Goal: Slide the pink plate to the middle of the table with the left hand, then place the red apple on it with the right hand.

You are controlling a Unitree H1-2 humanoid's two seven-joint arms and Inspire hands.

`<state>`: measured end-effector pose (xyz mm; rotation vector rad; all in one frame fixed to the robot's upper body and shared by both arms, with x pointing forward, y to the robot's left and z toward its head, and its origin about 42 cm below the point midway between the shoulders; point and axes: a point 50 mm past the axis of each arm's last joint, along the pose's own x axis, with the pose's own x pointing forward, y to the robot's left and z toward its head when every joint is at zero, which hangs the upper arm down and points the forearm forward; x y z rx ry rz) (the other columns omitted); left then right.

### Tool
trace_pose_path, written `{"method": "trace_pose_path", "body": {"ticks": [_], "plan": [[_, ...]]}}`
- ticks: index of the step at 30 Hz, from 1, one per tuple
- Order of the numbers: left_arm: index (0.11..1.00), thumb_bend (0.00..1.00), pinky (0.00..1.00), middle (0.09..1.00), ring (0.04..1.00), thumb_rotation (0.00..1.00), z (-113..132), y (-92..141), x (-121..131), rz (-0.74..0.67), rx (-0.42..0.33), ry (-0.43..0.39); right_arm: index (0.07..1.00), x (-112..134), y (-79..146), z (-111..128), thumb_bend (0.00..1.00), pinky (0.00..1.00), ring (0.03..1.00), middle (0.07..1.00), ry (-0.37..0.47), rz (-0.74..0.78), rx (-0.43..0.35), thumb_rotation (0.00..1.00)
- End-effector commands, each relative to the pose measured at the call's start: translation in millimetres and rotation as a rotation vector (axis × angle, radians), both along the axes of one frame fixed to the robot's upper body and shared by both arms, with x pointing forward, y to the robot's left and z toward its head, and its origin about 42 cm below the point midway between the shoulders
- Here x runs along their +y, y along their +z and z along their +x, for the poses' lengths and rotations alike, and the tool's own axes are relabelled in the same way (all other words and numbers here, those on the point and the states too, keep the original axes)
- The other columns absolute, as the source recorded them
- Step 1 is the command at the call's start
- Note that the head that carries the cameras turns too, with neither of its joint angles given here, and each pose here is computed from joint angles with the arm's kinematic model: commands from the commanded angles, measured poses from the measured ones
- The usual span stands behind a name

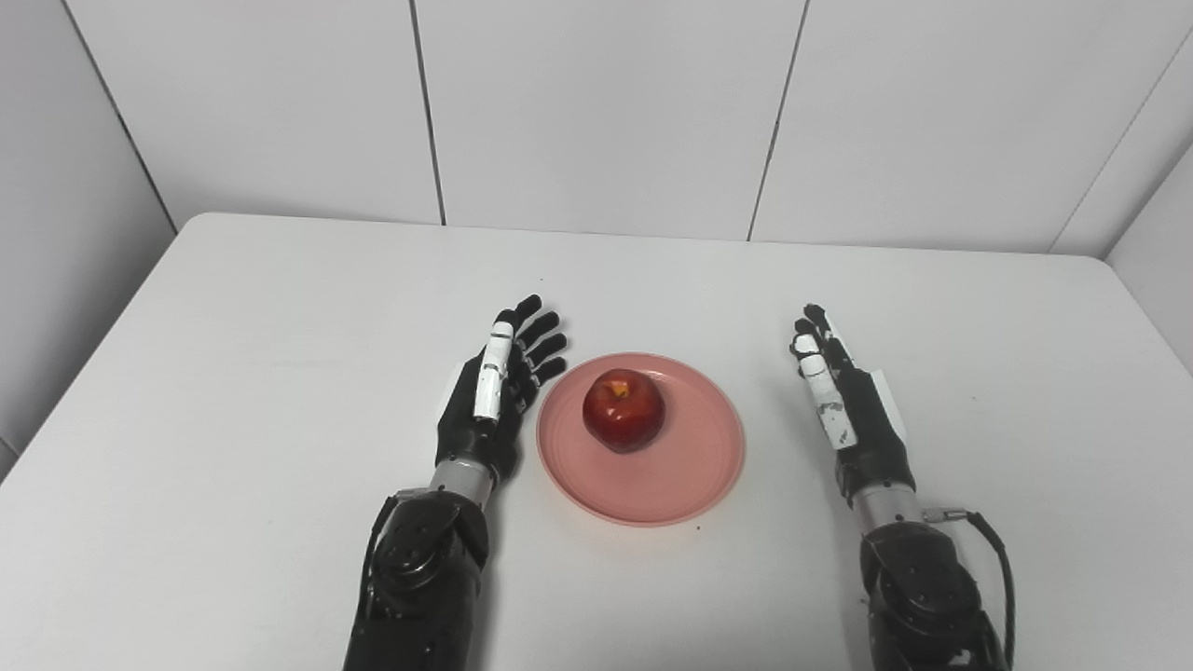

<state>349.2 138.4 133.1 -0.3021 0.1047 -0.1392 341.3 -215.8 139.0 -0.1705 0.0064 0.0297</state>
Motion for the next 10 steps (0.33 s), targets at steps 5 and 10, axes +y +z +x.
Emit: {"method": "trace_pose_path", "body": {"ticks": [5,10], "plan": [[0.877,0.36,0.86,0.886,0.867,1.00,6.0,-1.8,4.2,0.010,-0.002,-0.010,0.976,2.9,13.9,8.8,0.82,0.99,0.947,0.965,0.019,0.055,-0.077,1.00],[0.881,0.36,0.86,0.890,0.871,1.00,7.8,-3.4,6.9,0.014,-0.005,-0.014,0.979,5.5,9.6,7.7,0.81,1.00,0.953,0.970,0.032,0.104,-0.066,1.00]]}}
